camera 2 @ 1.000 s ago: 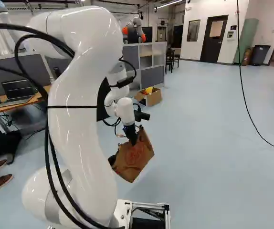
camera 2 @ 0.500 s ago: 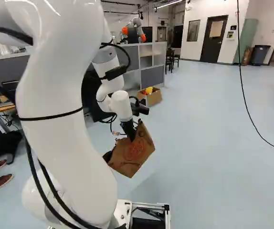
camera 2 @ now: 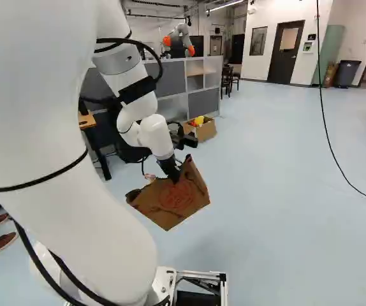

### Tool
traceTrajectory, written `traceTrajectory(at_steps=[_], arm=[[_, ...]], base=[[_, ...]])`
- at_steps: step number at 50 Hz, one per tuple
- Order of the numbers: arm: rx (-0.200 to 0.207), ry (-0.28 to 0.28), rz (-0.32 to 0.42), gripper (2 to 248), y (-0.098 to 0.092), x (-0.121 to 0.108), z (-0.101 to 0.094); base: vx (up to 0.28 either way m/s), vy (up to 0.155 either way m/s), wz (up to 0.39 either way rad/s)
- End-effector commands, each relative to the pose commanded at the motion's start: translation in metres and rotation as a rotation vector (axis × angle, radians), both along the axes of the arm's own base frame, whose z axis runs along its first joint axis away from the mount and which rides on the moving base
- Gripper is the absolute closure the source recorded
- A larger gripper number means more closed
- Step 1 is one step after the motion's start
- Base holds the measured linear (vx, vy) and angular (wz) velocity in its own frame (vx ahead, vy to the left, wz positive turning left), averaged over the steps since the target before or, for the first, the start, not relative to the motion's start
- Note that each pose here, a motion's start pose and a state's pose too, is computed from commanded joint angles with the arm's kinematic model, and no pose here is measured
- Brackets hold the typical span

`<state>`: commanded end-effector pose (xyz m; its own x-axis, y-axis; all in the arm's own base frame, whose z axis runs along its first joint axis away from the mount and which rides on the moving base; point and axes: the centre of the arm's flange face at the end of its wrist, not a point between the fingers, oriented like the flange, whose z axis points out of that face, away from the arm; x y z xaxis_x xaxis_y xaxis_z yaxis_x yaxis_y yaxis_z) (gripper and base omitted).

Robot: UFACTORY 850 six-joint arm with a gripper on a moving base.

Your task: Pick up the grocery bag from the ground

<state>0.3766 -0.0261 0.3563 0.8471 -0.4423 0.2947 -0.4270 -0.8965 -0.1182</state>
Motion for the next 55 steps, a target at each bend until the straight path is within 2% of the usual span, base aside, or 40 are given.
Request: traceTrajectory(at_steps=[28,55], arm=[[-0.009,-0.047,0.023,229,0.002,-0.004,0.000],[-0.034,-0.165,0.081,229,0.006,-0.016,0.000]], base=[[0.000,0.000,0.000],[0.000,0.000,0.000]])
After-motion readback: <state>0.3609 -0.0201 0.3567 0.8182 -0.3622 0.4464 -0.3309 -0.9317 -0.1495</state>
